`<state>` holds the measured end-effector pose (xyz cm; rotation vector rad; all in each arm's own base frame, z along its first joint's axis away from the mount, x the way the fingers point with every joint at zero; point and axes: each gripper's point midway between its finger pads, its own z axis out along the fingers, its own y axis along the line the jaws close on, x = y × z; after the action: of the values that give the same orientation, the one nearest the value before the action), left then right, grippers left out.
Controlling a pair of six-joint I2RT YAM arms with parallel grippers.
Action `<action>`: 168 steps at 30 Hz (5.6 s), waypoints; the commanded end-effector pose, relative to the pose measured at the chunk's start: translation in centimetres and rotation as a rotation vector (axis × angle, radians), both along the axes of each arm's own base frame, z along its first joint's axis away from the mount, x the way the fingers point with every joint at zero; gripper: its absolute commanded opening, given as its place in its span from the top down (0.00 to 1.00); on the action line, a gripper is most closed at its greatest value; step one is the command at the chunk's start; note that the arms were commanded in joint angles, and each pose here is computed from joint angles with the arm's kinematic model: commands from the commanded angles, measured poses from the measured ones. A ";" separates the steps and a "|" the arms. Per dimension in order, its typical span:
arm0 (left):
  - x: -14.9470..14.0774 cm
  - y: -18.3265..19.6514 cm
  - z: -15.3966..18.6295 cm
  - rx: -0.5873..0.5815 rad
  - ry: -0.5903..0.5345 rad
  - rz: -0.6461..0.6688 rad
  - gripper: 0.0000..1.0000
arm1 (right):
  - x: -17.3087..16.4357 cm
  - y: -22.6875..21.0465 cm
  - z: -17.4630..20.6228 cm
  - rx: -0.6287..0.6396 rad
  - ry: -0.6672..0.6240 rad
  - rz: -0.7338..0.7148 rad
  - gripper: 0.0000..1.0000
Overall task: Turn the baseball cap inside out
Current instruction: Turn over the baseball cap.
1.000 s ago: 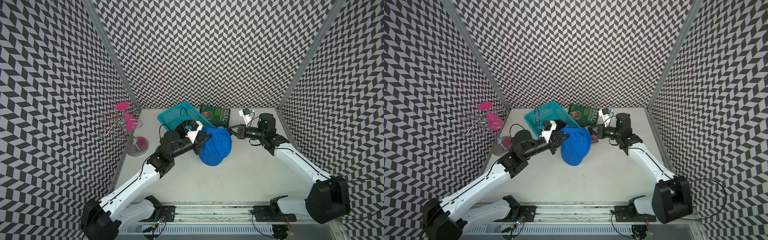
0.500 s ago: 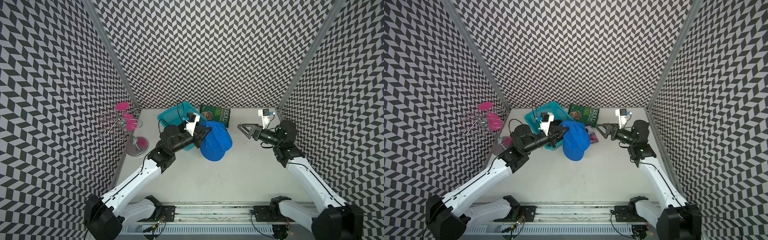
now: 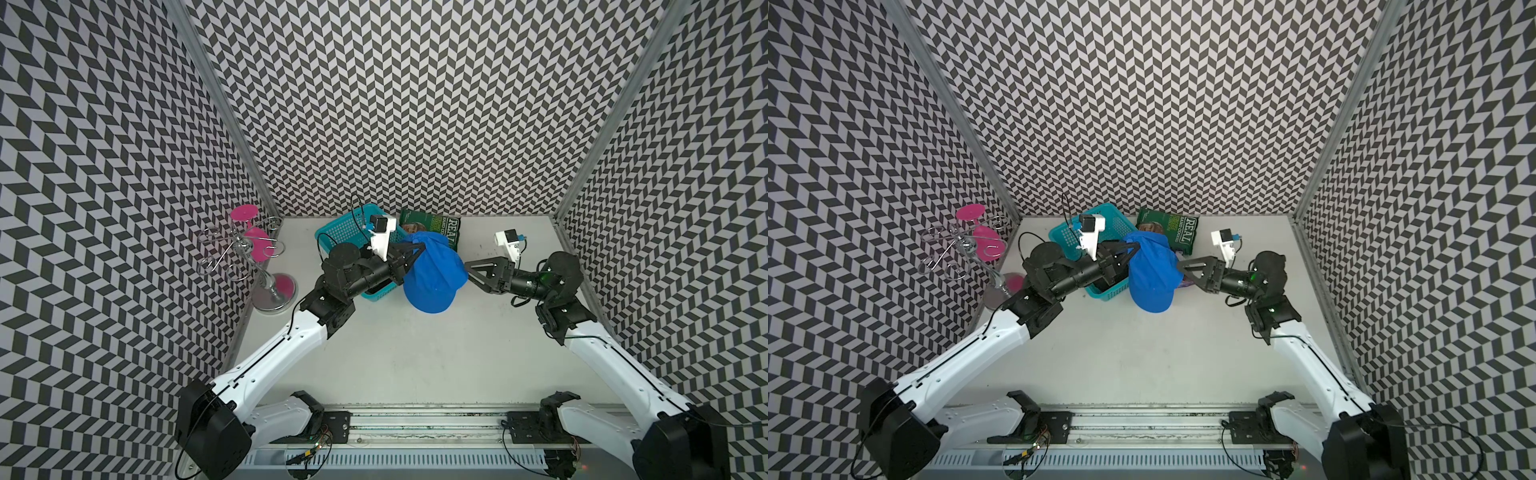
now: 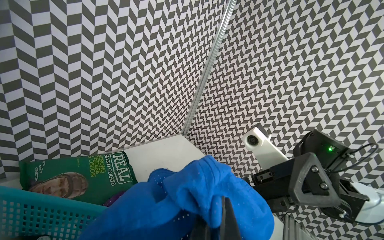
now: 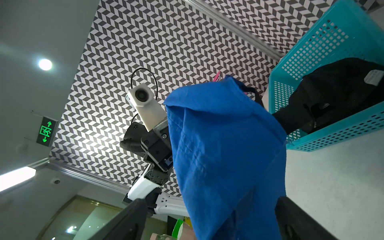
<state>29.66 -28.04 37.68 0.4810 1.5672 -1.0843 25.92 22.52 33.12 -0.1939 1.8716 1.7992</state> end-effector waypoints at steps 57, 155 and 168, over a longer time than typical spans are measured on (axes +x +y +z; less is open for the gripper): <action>-1.9 -1.8 -3.3 0.141 0.122 -0.222 0.97 | 1.5 -1.1 1.8 -0.488 -0.911 -0.348 0.03; -4.0 1.8 -2.8 0.006 0.167 -0.260 1.00 | 4.8 -6.8 3.9 -0.311 -0.502 -0.531 0.04; -5.8 0.2 -4.1 0.086 0.159 -0.484 1.00 | 2.5 -3.0 1.7 -0.363 -0.664 -0.139 0.18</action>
<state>24.92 -27.74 31.61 0.7828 1.7718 -1.4256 29.57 18.96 33.23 -0.5101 1.7300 1.1537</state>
